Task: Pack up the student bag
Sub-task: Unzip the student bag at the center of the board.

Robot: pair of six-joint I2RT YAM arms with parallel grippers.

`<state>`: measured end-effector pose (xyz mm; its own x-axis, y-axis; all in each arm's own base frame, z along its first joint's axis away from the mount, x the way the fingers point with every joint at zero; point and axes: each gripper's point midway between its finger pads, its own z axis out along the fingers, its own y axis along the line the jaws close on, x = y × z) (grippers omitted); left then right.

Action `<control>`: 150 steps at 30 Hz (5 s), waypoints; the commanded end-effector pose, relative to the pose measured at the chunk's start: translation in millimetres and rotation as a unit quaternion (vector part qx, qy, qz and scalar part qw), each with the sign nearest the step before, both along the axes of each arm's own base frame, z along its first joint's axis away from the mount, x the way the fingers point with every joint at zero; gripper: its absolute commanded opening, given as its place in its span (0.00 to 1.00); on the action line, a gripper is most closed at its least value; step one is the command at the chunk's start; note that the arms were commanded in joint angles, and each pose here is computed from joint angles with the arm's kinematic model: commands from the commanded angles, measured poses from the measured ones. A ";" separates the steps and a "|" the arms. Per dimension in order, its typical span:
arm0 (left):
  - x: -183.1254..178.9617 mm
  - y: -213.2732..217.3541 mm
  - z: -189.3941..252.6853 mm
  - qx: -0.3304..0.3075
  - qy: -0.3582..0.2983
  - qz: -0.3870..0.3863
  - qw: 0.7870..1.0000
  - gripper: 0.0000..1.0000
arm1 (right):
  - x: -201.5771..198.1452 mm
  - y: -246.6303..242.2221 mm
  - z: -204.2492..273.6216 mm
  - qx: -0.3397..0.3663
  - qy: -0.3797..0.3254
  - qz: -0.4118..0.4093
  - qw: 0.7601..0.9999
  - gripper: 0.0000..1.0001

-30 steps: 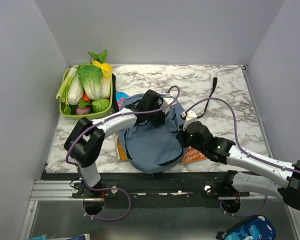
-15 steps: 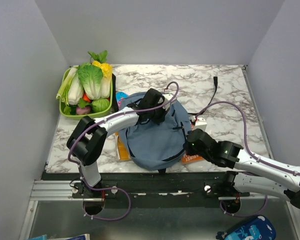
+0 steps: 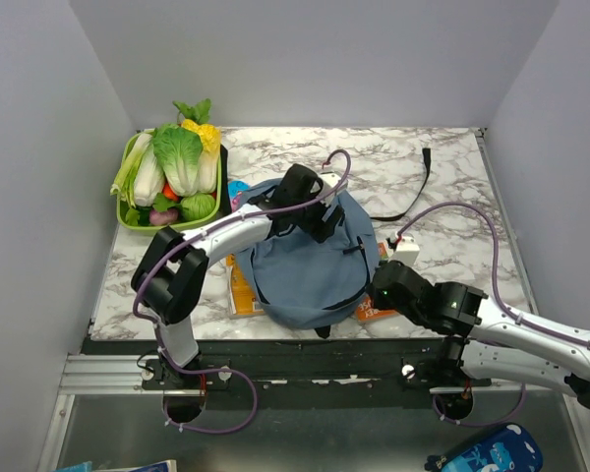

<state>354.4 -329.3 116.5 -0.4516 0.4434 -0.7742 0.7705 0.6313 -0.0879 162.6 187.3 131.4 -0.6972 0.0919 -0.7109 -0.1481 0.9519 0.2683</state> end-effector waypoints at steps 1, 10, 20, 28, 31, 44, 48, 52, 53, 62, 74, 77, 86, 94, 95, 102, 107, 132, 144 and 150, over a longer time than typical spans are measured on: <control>-4.7 3.5 50.0 -0.009 -0.059 -0.048 0.997 0.94 | 9.0 -11.8 18.5 0.005 -0.032 -0.039 0.999 0.01; -61.6 -40.5 76.3 -0.071 -0.123 -0.352 0.925 0.99 | 10.8 -30.8 20.9 0.008 -0.038 -0.091 0.995 0.01; -82.5 -77.6 12.2 0.024 -0.140 -0.534 0.833 0.99 | 9.8 -32.8 20.7 0.017 -0.035 -0.102 0.994 0.01; -92.4 -92.8 -4.3 0.040 -0.195 -0.595 0.779 0.98 | 11.3 -23.5 21.7 0.015 -0.033 -0.086 0.996 0.01; -93.8 -101.3 -3.5 0.033 -0.213 -0.604 0.767 0.97 | 13.5 -15.7 26.2 0.022 -0.043 -0.067 0.997 0.01; -129.1 -118.0 -8.4 -0.036 -0.143 -0.655 0.741 0.72 | 20.5 -2.3 36.6 0.047 -0.080 -0.035 0.995 0.01; -136.2 -112.5 -18.9 -0.034 -0.120 -0.678 0.724 0.58 | 20.8 -4.8 35.9 0.050 -0.084 -0.039 0.994 0.01; -132.3 -115.3 -24.2 -0.034 -0.112 -0.676 0.728 0.31 | 21.1 -7.8 35.7 0.051 -0.088 -0.044 0.994 0.01; -130.8 -117.5 -24.8 -0.035 -0.111 -0.671 0.733 0.12 | 20.8 -8.3 34.2 0.051 -0.087 -0.045 0.994 0.01; -35.0 -168.4 29.6 -0.082 -0.184 -0.454 0.868 0.00 | 21.1 -17.8 30.0 0.033 -0.085 -0.061 0.994 0.01; 28.6 -185.6 76.3 -0.126 -0.193 -0.284 0.931 0.00 | 21.1 3.2 29.3 0.043 -0.077 -0.027 0.996 0.01; 42.8 -183.3 79.4 -0.118 -0.195 -0.248 0.942 0.00 | 20.3 23.9 31.7 0.064 -0.077 0.009 0.995 0.01; 98.8 -170.8 91.1 -0.090 -0.223 -0.091 0.966 0.00 | 2.7 100.1 26.6 0.080 -0.052 0.114 0.989 0.01; 94.9 -144.4 74.3 -0.067 -0.161 -0.090 0.981 0.59 | 11.2 77.3 17.4 0.064 -0.048 0.030 0.996 0.01; 95.3 -140.1 83.6 -0.065 -0.163 -0.088 0.981 0.69 | 11.5 68.4 15.3 0.056 -0.048 0.017 0.997 0.01; 64.5 -94.0 106.7 -0.039 -0.131 -0.139 0.981 0.98 | 16.8 38.0 22.5 0.056 -0.073 -0.034 0.995 0.01; 0.3 -82.4 90.2 -0.070 -0.016 -0.207 0.976 0.86 | 16.3 36.5 19.0 0.058 -0.071 -0.037 0.995 0.01; -95.2 -74.8 19.6 0.000 0.148 -0.352 0.924 0.67 | 23.2 67.1 27.1 0.044 -0.076 0.000 0.996 0.01; -122.1 -82.5 27.7 -0.031 0.175 -0.405 0.897 0.70 | 23.4 75.4 25.1 0.039 -0.073 0.013 0.997 0.01; -137.4 -87.2 25.8 -0.040 0.176 -0.443 0.878 0.77 | 23.1 79.6 22.7 0.038 -0.070 0.020 0.997 0.01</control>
<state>234.2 -407.5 135.6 -0.2204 0.7137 -0.6649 0.9003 -0.1136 -0.4203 183.5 255.5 141.8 -0.6074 0.1056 -0.7873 -0.2063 0.9361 0.2847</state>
